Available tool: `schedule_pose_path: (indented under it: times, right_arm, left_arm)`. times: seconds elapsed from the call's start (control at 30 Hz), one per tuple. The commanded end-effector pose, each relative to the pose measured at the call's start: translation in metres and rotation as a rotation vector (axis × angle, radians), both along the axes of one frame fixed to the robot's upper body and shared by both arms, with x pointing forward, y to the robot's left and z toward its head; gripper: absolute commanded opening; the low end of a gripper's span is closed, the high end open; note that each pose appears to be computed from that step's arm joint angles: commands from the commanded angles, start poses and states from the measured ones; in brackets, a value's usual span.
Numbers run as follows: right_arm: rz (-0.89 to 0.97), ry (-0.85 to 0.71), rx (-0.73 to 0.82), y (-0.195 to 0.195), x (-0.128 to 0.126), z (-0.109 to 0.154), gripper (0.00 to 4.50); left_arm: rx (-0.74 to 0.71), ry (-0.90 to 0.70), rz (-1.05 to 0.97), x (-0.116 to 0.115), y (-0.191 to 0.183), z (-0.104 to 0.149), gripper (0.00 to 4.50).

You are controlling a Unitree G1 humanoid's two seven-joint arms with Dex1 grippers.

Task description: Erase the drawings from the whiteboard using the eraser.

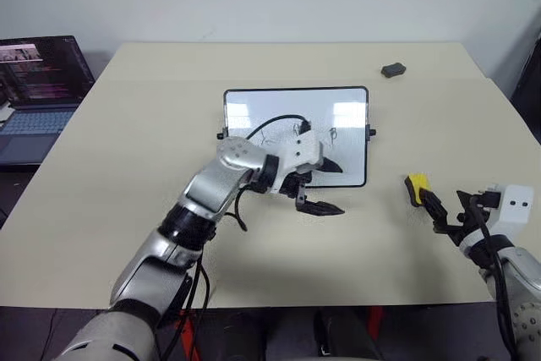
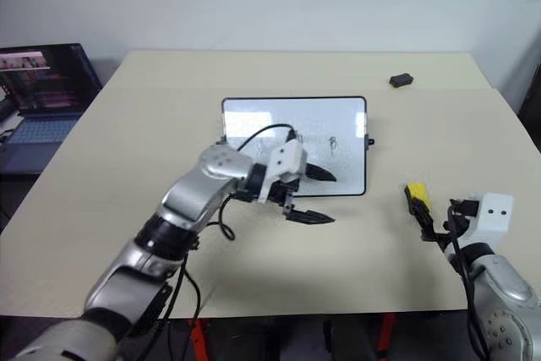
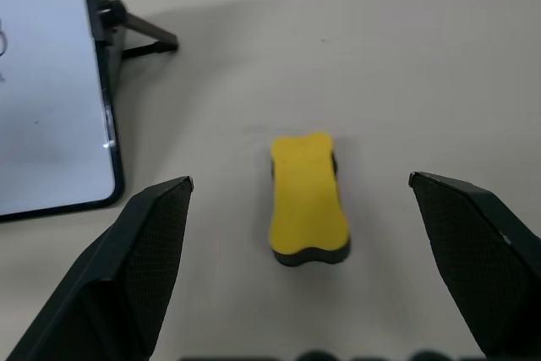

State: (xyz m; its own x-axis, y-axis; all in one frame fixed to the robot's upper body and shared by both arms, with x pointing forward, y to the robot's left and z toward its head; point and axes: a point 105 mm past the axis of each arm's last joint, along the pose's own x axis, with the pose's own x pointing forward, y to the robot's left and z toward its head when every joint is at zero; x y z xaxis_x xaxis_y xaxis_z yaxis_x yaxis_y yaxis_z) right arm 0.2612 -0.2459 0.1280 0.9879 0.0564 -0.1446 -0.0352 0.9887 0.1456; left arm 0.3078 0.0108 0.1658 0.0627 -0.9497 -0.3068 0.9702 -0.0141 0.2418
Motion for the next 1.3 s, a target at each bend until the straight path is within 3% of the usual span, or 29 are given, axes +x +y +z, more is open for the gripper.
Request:
schedule_pose_path:
  times: [0.03, 0.3, 0.47, 0.63, 0.77, 0.83, 0.93, 1.13, 1.3]
  right_arm:
    - [-0.035, -0.048, -0.037, -0.01, 0.004, 0.01, 4.48]
    - [-0.279, -0.202, -0.081, -0.064, 0.023, 0.03, 4.48]
    - [-0.266, -0.241, -0.079, -0.067, 0.039, 0.034, 4.48]
    - [-0.227, -0.226, -0.084, -0.064, 0.049, 0.029, 4.48]
    - [-0.217, -0.199, -0.091, -0.065, 0.046, 0.022, 4.48]
    - [-0.225, -0.195, -0.088, -0.067, 0.04, 0.021, 4.48]
    - [-0.238, -0.19, -0.085, -0.069, 0.031, 0.018, 4.48]
    - [-0.242, -0.185, -0.086, -0.067, 0.02, 0.017, 4.48]
    - [-0.24, -0.185, -0.082, -0.064, 0.016, 0.017, 4.48]
  left_arm:
    - [-0.173, -0.084, 0.15, 0.002, 0.012, 0.035, 4.5]
    - [-0.523, -0.119, 0.651, 0.006, 0.084, 0.056, 4.5]
    - [-0.552, -0.103, 0.875, 0.007, 0.132, 0.04, 4.5]
    - [-0.415, -0.045, 0.599, -0.017, 0.126, 0.042, 4.5]
    - [-0.069, 0.034, 0.296, -0.041, 0.139, 0.019, 4.5]
    - [0.089, 0.051, 0.239, -0.04, 0.159, 0.008, 4.5]
    - [0.198, 0.064, 0.175, -0.037, 0.173, 0.001, 4.5]
    - [0.191, 0.001, 0.088, -0.019, 0.16, 0.013, 4.5]
    - [0.123, 0.015, 0.041, -0.025, 0.146, 0.02, 4.5]
